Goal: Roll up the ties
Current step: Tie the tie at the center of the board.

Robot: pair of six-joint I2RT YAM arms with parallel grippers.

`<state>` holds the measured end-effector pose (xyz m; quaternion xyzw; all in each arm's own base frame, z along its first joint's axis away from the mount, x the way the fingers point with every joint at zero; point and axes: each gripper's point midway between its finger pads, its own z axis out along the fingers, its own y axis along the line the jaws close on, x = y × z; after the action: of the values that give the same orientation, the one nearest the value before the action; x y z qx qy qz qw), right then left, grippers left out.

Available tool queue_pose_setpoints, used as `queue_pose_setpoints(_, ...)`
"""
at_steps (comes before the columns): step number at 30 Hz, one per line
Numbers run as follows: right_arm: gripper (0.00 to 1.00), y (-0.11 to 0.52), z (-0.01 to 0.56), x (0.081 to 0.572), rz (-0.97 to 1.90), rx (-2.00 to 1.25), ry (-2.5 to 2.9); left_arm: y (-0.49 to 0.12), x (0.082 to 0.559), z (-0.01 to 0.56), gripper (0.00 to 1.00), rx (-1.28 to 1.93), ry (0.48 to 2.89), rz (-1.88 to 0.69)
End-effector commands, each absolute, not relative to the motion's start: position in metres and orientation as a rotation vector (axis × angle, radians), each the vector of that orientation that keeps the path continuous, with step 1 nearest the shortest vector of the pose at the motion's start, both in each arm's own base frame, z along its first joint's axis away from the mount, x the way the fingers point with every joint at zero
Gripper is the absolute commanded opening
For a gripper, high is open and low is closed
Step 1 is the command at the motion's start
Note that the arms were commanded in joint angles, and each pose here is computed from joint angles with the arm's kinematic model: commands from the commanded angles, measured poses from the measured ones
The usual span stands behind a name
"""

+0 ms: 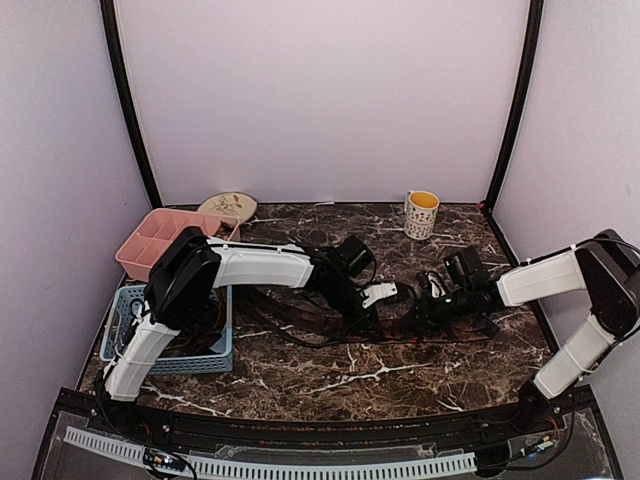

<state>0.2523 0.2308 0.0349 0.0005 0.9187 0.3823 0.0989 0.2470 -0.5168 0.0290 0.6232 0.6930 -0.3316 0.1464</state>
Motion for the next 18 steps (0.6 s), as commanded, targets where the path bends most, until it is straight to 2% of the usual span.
queue_pose_setpoints(1, 0.06, 0.232, 0.034, 0.251, 1.122, -0.020, 2.723, -0.507, 0.244, 0.023, 0.21, 1.775, 2.059, -0.965)
queue_pose_setpoints(5, 0.13, 0.227, 0.025, 0.246, 1.084, 0.004, 2.756, -0.507, 0.245, 0.025, 0.22, 1.759, 2.057, -0.977)
queue_pose_setpoints(6, 0.12, 0.226, 0.024, 0.245, 1.082, 0.009, 2.760, -0.507, 0.245, 0.025, 0.23, 1.759, 2.058, -0.978)
queue_pose_setpoints(9, 0.01, 0.223, 0.021, 0.245, 1.060, 0.024, 2.769, -0.507, 0.247, 0.026, 0.25, 1.746, 2.066, -0.982)
queue_pose_setpoints(11, 0.00, 0.219, 0.022, 0.246, 1.028, 0.034, 2.772, -0.506, 0.248, 0.026, 0.29, 1.731, 2.078, -0.996)
queue_pose_setpoints(18, 0.00, 0.194, 0.029, 0.250, 0.908, 0.094, 2.765, -0.491, 0.261, 0.035, 0.52, 1.598, 2.134, -1.085)
